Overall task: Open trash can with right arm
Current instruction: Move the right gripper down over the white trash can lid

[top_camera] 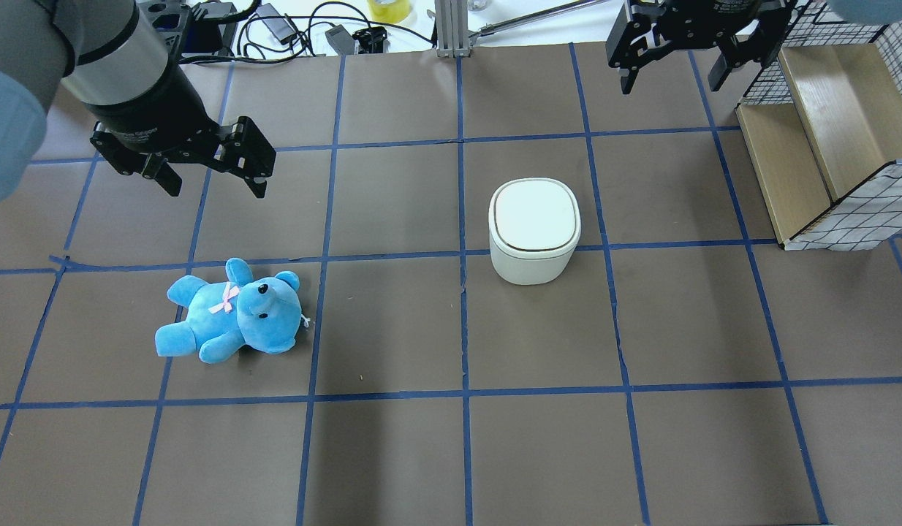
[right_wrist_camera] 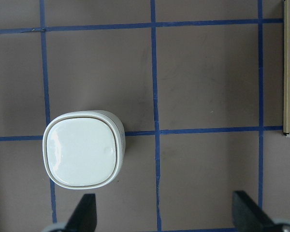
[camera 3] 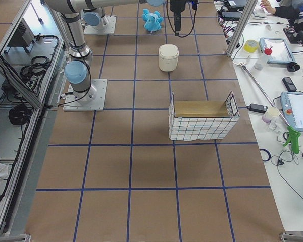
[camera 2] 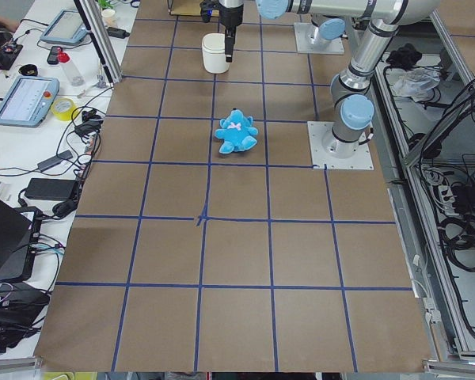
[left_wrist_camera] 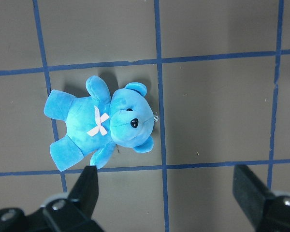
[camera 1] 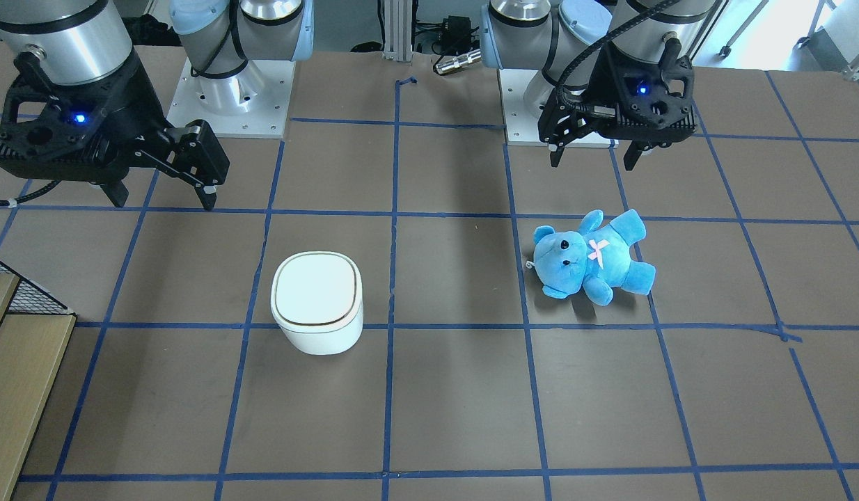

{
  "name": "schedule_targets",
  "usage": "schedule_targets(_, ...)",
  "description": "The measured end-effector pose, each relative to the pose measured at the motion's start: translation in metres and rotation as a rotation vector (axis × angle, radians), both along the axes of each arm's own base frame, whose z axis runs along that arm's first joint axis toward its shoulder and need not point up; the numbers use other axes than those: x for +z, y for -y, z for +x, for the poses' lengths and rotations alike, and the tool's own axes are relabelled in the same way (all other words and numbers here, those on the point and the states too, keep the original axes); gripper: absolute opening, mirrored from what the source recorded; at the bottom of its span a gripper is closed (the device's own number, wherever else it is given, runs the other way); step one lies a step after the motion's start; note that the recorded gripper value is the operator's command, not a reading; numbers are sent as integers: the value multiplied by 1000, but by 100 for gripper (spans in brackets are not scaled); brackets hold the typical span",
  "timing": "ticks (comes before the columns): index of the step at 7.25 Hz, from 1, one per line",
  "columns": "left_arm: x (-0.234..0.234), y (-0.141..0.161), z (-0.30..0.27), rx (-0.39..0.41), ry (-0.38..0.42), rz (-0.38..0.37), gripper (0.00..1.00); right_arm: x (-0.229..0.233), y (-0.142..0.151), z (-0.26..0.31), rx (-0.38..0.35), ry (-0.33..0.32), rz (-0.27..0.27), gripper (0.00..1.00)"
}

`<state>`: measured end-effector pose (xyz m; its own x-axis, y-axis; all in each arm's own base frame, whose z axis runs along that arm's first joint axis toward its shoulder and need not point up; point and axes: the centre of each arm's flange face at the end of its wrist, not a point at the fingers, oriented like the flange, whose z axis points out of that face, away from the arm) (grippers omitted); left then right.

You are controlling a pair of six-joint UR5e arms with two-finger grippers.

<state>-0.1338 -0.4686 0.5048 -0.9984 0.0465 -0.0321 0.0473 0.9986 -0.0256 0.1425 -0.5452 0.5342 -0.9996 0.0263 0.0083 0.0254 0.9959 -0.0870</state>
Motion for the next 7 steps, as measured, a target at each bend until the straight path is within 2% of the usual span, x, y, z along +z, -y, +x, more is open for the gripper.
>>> schedule_targets(1,0,0,0,0,0,0,100,0,0,0,0,0,1,100)
schedule_targets(2,0,0,0,0,0,-1,100,-1,0,0,-1,-1,3,89)
schedule_targets(3,0,0,0,0,0,0,100,-2,0,0,-3,-1,4,45)
schedule_targets(4,0,0,0,0,0,0,100,-3,1,0,-8,2,6,12)
schedule_targets(5,0,0,0,0,0,0,100,-6,1,5,-9,9,13,0)
schedule_targets(7,0,0,0,0,0,0,100,-38,-4,46,13,16,26,0)
